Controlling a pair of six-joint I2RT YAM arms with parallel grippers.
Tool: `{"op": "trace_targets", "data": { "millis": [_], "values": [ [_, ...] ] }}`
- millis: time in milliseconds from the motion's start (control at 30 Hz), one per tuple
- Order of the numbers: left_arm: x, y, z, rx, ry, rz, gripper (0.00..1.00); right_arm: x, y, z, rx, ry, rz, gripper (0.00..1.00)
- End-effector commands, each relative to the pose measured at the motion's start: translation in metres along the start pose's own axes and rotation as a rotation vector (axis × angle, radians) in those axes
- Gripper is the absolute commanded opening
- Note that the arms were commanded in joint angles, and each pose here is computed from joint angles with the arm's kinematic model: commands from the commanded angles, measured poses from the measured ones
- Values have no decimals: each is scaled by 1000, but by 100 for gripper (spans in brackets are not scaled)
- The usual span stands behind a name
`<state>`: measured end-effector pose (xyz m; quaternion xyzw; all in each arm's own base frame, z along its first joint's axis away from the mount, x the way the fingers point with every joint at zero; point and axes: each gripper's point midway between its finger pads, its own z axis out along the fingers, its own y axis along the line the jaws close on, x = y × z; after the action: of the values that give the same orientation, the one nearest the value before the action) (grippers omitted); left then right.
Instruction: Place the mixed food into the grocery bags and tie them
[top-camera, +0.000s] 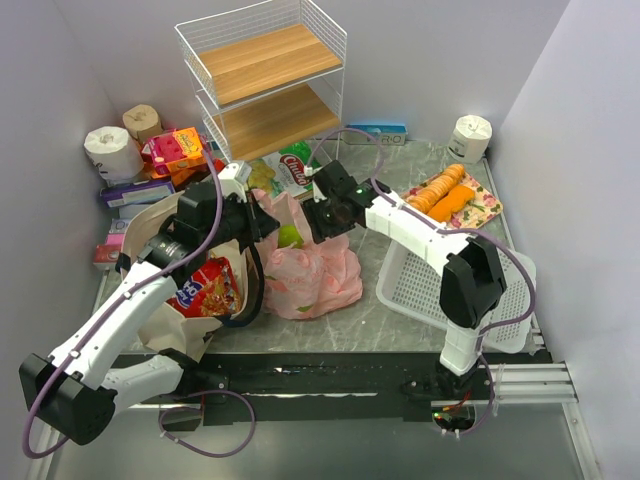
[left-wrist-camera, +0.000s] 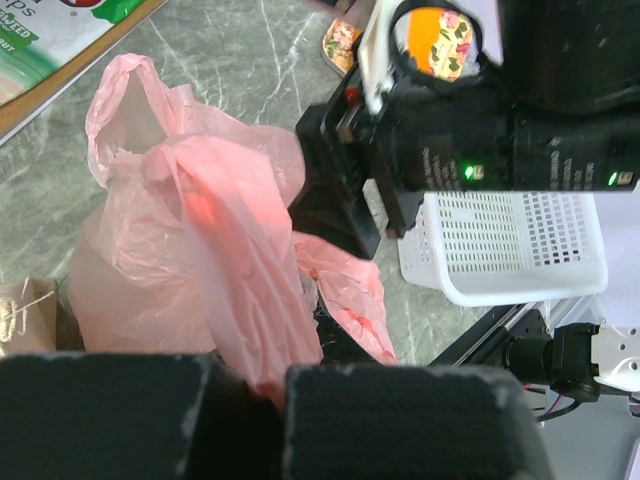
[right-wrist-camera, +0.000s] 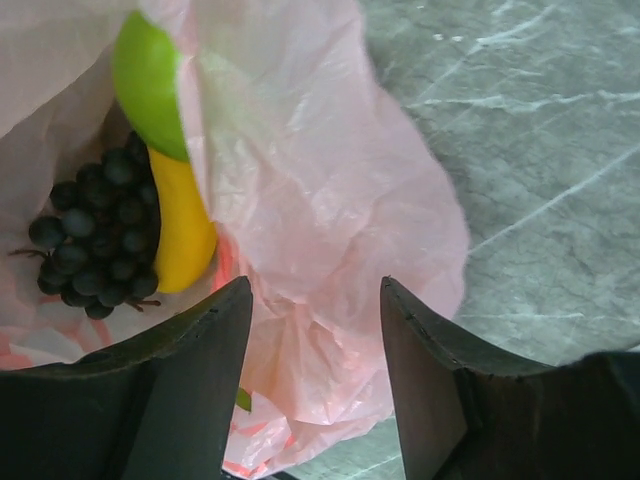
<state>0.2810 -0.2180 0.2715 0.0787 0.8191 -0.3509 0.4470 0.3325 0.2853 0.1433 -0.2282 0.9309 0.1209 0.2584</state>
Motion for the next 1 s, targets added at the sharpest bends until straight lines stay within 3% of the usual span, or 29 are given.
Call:
{"op": "trace_targets", "data": {
  "millis": [0, 200, 367, 467, 500, 533, 700, 800, 833, 933, 967],
  "values": [
    [-5, -5, -3, 14, -27, -1, 1, 0, 7, 2, 1, -5, -62, 62],
    [-8, -5, 1, 14, -26, 3, 1, 11, 1, 18, 43, 68, -95, 65],
    [-8, -5, 3, 18, -20, 12, 1, 13, -18, 27, 148, 97, -109, 49],
    [-8, -3, 4, 10, -14, 21, 1, 15, -32, 28, 218, 112, -126, 24],
    [-8, -3, 5, 10, -14, 29, 1, 13, -36, 25, 240, 103, -129, 7],
    [-11, -3, 5, 8, -20, 35, 1, 12, -40, 22, 251, 105, -130, 1],
    [-44, 11, -1, -114, -119, 97, 1, -31, -59, -34, 228, -27, -24, 0],
    [-72, 16, -12, -190, -209, 136, 1, -66, -52, -87, 52, -175, 80, 0],
    [-83, 16, -19, -210, -258, 147, 1, -76, -69, -102, 37, -229, 132, 0],
    [-90, 21, -28, -237, -324, 176, 1, -88, -76, -133, -121, -348, 200, 0],
    [-78, 29, -25, -249, -308, 179, 1, -78, -71, -127, -190, -330, 212, 0]
  ]
}}
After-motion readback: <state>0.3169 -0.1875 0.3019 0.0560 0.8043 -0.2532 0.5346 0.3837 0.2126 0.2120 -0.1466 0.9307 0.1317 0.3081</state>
